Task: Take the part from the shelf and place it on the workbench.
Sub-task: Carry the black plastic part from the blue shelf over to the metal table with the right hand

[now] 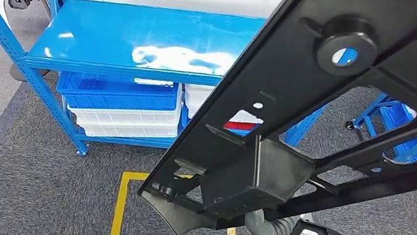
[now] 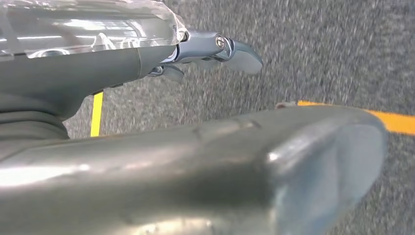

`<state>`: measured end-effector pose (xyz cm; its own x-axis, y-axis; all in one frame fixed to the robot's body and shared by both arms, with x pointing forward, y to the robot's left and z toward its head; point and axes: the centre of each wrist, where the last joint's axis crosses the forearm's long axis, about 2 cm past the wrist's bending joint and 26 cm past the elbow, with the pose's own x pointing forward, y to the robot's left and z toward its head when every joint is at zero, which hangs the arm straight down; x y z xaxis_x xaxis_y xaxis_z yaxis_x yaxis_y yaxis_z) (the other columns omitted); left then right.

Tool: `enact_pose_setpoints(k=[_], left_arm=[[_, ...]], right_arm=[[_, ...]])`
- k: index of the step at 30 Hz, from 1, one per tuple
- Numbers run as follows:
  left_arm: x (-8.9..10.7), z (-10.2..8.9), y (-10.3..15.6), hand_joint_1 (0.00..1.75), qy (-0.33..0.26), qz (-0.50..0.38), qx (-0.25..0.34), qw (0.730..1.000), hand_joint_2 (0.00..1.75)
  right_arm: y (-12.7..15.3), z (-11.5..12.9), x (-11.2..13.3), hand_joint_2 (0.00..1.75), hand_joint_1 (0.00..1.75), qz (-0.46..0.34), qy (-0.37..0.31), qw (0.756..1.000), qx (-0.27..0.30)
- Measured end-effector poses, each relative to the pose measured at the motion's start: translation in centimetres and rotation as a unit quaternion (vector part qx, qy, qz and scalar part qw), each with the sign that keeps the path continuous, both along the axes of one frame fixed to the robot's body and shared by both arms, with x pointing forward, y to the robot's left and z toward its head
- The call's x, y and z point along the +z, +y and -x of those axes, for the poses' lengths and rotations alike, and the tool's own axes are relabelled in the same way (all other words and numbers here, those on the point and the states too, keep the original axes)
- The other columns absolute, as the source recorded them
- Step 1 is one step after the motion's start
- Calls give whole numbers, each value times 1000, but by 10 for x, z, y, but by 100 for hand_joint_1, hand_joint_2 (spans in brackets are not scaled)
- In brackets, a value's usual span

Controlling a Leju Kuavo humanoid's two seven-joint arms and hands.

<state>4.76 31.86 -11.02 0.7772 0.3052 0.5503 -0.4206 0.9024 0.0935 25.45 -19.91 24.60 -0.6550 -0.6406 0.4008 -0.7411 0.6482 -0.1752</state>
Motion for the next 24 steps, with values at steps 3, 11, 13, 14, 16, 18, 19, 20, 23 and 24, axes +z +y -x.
enact_pose_setpoints(k=[3, 11, 13, 14, 16, 18, 19, 20, 23, 24], left_arm=[[0, 0, 0, 0, -2, 0, 0, 1000, 0], [-1, 6, 2, 0, 1, 1, -1, 1000, 0], [0, 6, 4, 0, 2, -2, -1, 1000, 0], [0, 5, 5, 0, 4, -4, 0, 1000, 0], [0, 4, 7, 0, 9, -10, 0, 1000, 0], [0, 4, 8, 0, 14, -13, -1, 1000, 0], [0, 4, 8, 0, 18, -14, -2, 1000, 0], [0, 4, 8, 0, 22, -14, -2, 1000, 0], [0, 5, 11, 0, 35, -12, -4, 999, 0], [0, 4, 11, 0, 39, -11, -5, 999, 0]], right_arm=[[1, 5, 0, 175, 175, 3, -4, 1000, 6], [1, 28, -13, 175, 175, 18, 8, 1000, 15], [2, 33, -13, 175, 175, 17, 6, 1000, 10], [2, 35, -12, 175, 175, 16, 6, 1000, 6], [0, 37, -11, 175, 175, 14, 4, 1000, -6], [-4, 39, -9, 175, 175, 14, 0, 1000, -18], [-6, 40, -9, 175, 175, 14, -1, 1000, -25], [-8, 42, -10, 175, 175, 15, -1, 999, -32], [-12, 48, -12, 175, 175, 19, 3, 998, -57], [-13, 50, -12, 175, 175, 19, 3, 998, -64]])
